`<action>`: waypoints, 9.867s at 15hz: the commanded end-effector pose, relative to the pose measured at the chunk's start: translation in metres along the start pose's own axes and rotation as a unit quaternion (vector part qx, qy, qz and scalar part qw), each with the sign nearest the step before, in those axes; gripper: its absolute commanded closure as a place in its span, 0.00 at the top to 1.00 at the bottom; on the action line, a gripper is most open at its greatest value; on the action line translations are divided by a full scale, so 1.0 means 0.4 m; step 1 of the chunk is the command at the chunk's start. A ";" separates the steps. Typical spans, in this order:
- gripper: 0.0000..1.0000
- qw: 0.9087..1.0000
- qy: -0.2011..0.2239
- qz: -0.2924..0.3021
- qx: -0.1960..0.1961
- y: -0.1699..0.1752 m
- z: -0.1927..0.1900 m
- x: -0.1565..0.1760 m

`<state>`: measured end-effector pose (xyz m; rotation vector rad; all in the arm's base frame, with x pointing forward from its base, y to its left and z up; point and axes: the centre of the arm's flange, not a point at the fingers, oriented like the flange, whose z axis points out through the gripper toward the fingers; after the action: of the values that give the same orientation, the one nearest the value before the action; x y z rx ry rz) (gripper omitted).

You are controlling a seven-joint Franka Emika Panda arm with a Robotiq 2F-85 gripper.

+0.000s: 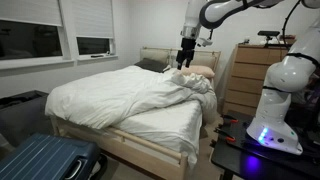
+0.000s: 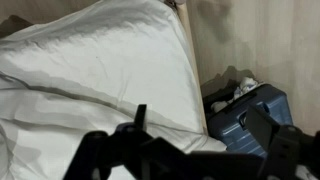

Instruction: Straighten the duvet on the bottom right corner of the bed

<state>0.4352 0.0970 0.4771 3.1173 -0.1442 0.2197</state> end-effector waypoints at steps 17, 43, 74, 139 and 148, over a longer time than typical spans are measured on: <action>1.00 0.966 0.193 0.172 -0.019 0.460 0.071 0.522; 1.00 0.880 0.159 0.438 -0.091 1.126 0.284 0.683; 0.20 0.880 0.121 0.453 -0.073 1.219 0.510 0.637; 0.04 0.905 -0.207 -0.305 0.213 -0.307 0.328 -0.357; 0.04 0.898 -0.250 -0.319 0.170 -0.211 0.461 -0.547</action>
<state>0.2866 0.2003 0.2568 3.2546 0.9479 -0.6238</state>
